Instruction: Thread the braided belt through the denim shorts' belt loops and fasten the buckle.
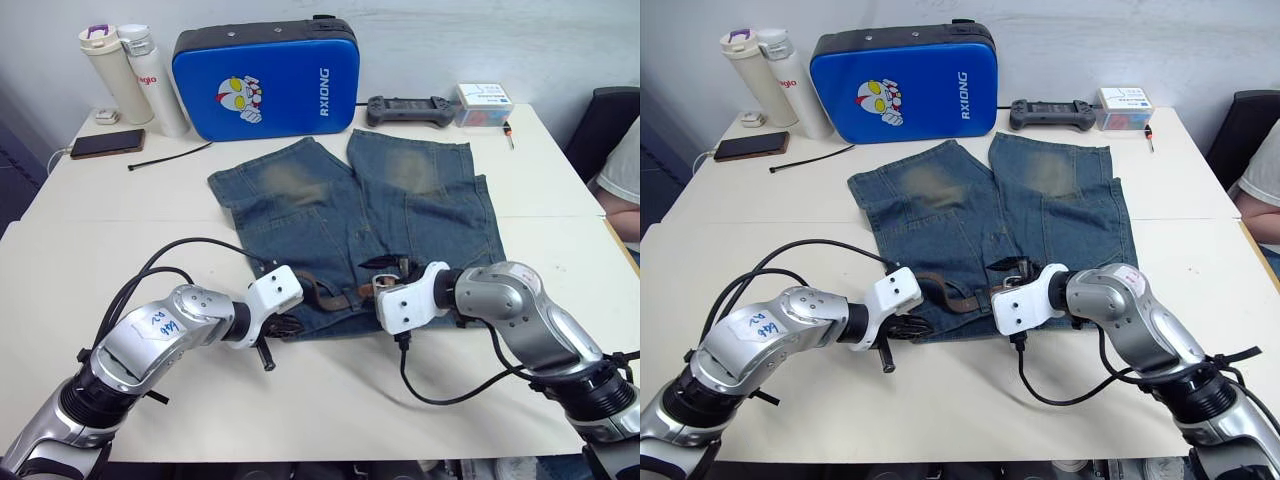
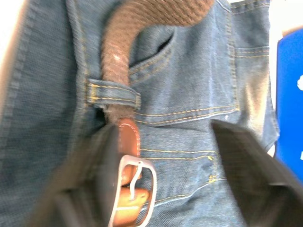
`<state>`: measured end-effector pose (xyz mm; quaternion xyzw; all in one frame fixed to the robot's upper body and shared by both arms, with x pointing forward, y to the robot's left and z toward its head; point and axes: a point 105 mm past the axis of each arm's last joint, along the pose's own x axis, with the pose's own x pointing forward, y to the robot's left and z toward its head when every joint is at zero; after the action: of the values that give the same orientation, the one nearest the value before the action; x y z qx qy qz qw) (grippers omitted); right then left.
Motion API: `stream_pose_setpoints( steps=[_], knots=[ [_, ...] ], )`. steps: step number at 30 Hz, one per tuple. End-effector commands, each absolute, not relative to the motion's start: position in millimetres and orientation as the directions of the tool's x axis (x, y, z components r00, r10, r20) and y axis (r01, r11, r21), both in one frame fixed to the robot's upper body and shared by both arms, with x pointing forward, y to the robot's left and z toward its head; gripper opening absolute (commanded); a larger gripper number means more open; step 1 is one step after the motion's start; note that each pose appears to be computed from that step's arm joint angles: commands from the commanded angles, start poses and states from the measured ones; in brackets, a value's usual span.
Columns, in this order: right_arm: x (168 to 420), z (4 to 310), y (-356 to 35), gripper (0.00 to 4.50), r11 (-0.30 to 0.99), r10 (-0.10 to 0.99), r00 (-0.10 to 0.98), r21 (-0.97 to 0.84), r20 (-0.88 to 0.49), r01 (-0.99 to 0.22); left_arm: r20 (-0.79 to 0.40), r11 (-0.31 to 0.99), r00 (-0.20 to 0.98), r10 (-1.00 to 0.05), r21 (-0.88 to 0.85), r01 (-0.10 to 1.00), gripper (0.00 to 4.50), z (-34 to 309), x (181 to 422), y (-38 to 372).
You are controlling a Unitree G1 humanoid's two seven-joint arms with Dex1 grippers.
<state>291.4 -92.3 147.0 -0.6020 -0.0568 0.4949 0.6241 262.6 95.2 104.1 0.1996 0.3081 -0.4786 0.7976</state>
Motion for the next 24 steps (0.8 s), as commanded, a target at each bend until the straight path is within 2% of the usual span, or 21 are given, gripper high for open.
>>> stream_pose_setpoints(
  steps=[1, 5, 24],
  knots=[
    [288, 153, -92, 3.93, -0.199, 0.692, 0.513, -0.817, -0.508, -0.542, -0.718, 0.474, 0.327, -0.615, -0.005, 0.881, 0.00, 90, 257, 96],
    [292, 148, -92, 3.93, -0.211, 0.676, 0.531, -0.825, -0.511, -0.525, -0.718, 0.473, 0.328, -0.614, -0.003, 0.881, 0.00, 91, 257, 96],
    [320, 160, -77, 3.93, -0.172, 0.676, 0.608, -0.891, -0.418, -0.420, -0.719, 0.485, 0.339, -0.606, 0.004, 0.875, 0.00, 92, 258, 96]
  ],
)
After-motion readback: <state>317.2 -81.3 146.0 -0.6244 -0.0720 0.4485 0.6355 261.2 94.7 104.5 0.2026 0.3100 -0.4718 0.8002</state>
